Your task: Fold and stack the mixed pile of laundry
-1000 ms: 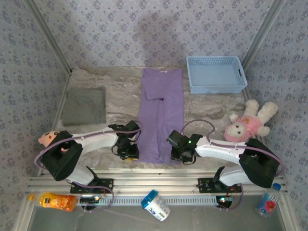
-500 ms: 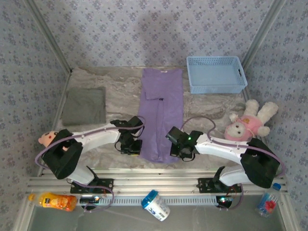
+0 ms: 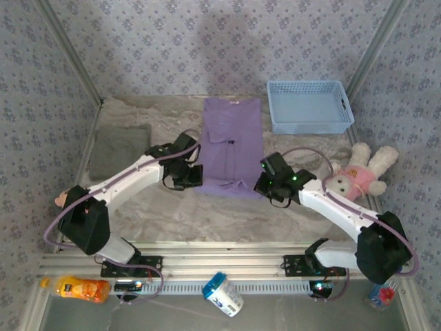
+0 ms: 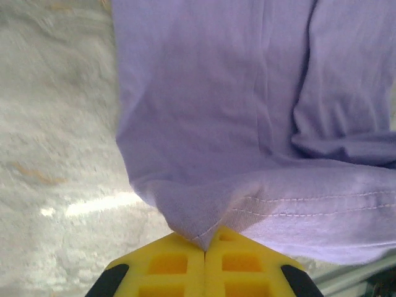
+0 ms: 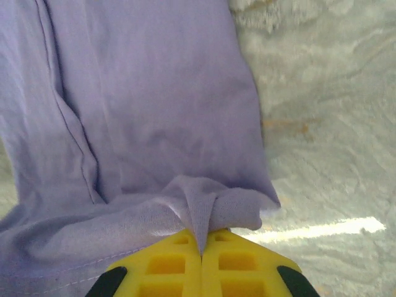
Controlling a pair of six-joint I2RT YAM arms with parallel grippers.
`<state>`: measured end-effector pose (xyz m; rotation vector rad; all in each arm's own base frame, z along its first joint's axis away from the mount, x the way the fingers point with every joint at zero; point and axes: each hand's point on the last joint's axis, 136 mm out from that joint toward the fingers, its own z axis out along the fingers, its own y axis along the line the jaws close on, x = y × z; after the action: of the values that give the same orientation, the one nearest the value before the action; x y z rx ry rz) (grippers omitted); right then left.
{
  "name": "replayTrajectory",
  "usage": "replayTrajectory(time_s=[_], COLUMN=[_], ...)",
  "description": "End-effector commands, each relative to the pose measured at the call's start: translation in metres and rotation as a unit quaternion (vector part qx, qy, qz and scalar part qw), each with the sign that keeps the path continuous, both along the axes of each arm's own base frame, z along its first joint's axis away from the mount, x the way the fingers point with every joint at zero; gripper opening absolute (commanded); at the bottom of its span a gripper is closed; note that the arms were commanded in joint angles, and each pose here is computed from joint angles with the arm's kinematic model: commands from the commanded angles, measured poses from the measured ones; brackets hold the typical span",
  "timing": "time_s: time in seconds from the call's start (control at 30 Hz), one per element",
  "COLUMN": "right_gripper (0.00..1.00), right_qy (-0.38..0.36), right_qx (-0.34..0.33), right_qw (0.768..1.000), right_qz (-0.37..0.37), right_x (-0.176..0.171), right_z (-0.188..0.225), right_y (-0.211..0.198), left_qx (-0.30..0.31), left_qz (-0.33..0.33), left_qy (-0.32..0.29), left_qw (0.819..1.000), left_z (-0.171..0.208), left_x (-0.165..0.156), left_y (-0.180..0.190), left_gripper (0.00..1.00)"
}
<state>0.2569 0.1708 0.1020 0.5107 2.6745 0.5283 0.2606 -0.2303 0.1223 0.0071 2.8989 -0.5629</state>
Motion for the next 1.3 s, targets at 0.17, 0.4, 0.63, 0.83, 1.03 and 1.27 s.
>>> replayTrajectory(time_s=[0.17,0.4,0.63,0.83,1.03,1.27], right_gripper=[0.0,0.0,0.02,0.46,0.38,0.28], right_qy=[-0.006,0.006,0.027,0.002,-0.044,-0.009], right_qx=[0.035,0.041,0.051,0.065,0.04,0.003], right_qw=[0.998,0.997,0.998,0.997,0.998,0.997], right_qz=[0.057,0.059,0.038,0.035,0.033,0.07], right_x=[0.065,0.125,0.166,0.203,0.211,0.144], right_z=[0.019,0.016,-0.005,-0.009,0.021,0.006], right_y=[0.017,0.012,-0.001,-0.003,-0.01,0.012], left_qx=[0.0,-0.006,-0.017,0.003,-0.004,-0.038], left_qz=[0.024,0.055,0.059,0.08,0.087,0.048], left_qy=[-0.013,-0.002,0.014,0.019,0.012,0.007], left_qw=[1.0,0.998,0.998,0.997,0.996,0.998], left_z=[0.007,-0.005,-0.02,-0.025,-0.011,0.006], left_x=[0.054,0.107,0.161,0.191,0.189,0.138], left_y=[0.001,0.001,-0.014,-0.009,0.003,-0.012], left_gripper=[0.0,0.0,0.0,0.42,0.55,0.45])
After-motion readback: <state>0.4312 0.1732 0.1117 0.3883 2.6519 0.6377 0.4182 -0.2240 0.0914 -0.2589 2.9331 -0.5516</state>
